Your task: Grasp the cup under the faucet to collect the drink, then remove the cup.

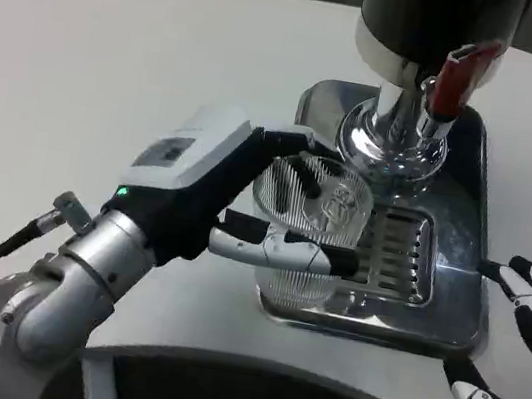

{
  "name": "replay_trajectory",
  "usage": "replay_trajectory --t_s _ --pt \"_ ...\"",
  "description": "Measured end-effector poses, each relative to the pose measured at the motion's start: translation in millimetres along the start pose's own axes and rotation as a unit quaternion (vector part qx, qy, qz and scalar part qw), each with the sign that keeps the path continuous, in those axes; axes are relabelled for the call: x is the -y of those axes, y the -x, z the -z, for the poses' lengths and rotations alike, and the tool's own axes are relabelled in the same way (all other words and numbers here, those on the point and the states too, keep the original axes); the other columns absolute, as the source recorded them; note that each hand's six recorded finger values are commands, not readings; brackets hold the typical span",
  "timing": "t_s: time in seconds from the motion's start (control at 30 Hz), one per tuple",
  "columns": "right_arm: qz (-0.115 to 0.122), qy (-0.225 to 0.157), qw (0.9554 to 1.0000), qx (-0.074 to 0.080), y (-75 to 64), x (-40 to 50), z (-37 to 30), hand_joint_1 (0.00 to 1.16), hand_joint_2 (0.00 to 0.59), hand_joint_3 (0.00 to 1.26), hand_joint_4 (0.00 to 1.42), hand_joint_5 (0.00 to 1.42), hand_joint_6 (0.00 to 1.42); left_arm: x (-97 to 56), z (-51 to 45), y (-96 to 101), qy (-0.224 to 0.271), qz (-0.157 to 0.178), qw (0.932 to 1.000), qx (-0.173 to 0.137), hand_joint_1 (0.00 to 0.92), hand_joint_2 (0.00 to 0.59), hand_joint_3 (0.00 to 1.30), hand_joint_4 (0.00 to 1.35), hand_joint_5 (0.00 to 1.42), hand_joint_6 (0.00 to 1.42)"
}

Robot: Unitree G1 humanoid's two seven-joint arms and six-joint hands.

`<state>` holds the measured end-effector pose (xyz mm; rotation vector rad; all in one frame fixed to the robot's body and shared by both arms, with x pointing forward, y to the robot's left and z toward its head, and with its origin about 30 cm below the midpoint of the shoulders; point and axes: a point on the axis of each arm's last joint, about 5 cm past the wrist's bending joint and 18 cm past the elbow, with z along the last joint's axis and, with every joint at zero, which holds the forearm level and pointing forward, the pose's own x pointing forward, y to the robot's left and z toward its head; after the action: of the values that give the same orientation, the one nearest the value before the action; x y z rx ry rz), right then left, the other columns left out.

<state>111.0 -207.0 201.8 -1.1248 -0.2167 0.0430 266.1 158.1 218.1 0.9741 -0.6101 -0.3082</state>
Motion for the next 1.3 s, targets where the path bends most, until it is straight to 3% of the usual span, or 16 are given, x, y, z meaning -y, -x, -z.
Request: replay_trajectory --t_s 0.3,0.63,1.07,1.2,1.3 --pt "-0.001 -0.007 1.0000 -0.002 3.9 1.5 2.8 0.24 0.420 0.08 0.00 0.00 0.00 1.4 1.6 -29.5 -0.029 -0.007 0.9995 0.010 0.506 0.122 1.04 1.26 1.42 1.42" --pt "0.003 -0.008 1.0000 0.002 7.0 5.2 5.6 0.24 0.420 0.08 0.00 0.00 0.00 16.7 5.7 -45.3 -0.043 0.021 0.9988 0.007 0.506 0.122 1.04 1.26 1.42 1.42" --pt "0.000 -0.007 1.0000 0.003 11.5 8.4 8.7 0.24 0.420 0.08 0.00 0.00 0.00 26.8 2.3 -56.1 -0.051 0.008 0.9985 0.016 0.506 0.123 1.04 1.26 1.42 1.42" --pt "-0.004 -0.006 0.9999 0.011 12.3 6.9 6.9 0.24 0.421 0.08 0.00 0.00 0.00 28.2 2.9 -57.5 -0.051 0.000 0.9986 0.013 0.506 0.123 1.04 1.26 1.42 1.42" --pt "-0.017 -0.005 0.9993 0.032 14.1 2.5 0.5 0.24 0.423 0.08 0.00 0.00 0.00 28.9 3.0 -60.4 -0.059 -0.007 0.9982 0.013 0.506 0.123 1.04 1.26 1.42 1.42"
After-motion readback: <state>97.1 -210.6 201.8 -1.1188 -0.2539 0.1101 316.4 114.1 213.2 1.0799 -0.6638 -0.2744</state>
